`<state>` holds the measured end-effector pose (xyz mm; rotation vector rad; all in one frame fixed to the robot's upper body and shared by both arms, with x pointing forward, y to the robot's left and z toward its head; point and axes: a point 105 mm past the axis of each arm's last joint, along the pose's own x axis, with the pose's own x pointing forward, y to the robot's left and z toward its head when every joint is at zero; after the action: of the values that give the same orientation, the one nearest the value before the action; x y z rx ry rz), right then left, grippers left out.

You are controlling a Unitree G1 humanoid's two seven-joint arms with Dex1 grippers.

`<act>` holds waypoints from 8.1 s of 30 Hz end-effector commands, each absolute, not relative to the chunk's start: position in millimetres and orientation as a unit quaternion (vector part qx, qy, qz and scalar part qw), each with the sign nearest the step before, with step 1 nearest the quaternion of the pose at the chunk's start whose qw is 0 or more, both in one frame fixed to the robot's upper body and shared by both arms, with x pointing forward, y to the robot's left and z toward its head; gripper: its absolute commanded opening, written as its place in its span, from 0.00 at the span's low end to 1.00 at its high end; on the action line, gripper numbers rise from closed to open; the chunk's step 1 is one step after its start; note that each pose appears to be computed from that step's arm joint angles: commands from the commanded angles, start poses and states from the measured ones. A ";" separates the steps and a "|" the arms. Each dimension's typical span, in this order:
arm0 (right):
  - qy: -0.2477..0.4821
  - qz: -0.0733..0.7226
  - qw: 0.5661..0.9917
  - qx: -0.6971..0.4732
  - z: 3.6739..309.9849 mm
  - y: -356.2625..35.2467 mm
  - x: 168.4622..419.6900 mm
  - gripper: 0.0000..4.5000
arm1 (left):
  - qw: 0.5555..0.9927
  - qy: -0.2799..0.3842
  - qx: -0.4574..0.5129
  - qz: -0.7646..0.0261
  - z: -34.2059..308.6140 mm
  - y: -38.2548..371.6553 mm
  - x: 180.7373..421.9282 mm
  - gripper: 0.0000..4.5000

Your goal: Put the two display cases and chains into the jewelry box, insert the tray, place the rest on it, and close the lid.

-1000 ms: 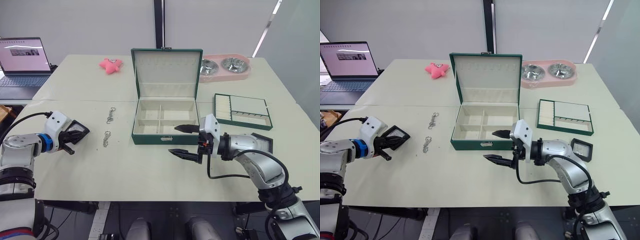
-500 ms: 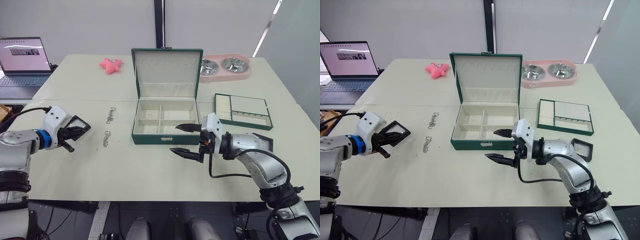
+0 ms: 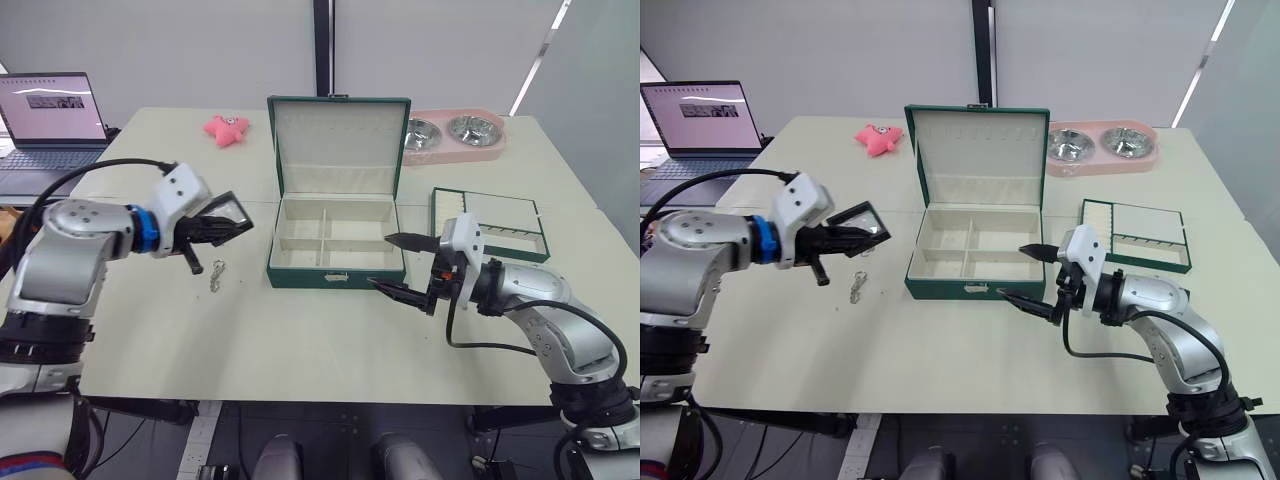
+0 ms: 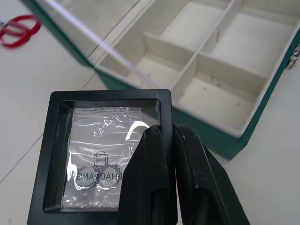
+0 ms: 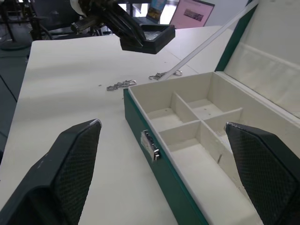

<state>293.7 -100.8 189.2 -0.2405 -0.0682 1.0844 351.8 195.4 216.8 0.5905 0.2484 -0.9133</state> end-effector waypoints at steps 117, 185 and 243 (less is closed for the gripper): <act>0.082 0.159 0.984 -0.023 107.9 -333.6 263.5 1.00 | 0.977 0.109 0.065 -0.172 183.0 336.3 261.7 1.00; -0.037 0.625 0.774 -0.095 198.2 -49.2 309.3 1.00 | 0.998 0.058 -0.007 -0.030 103.5 270.4 322.4 1.00; -0.047 0.604 0.790 -0.096 209.8 -57.2 319.0 1.00 | 0.976 0.217 -0.006 -0.026 42.4 275.2 326.6 0.00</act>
<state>318.3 -53.4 196.7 -0.1939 -0.0521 1.3146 337.5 274.2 77.2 0.0141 0.3093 -0.0591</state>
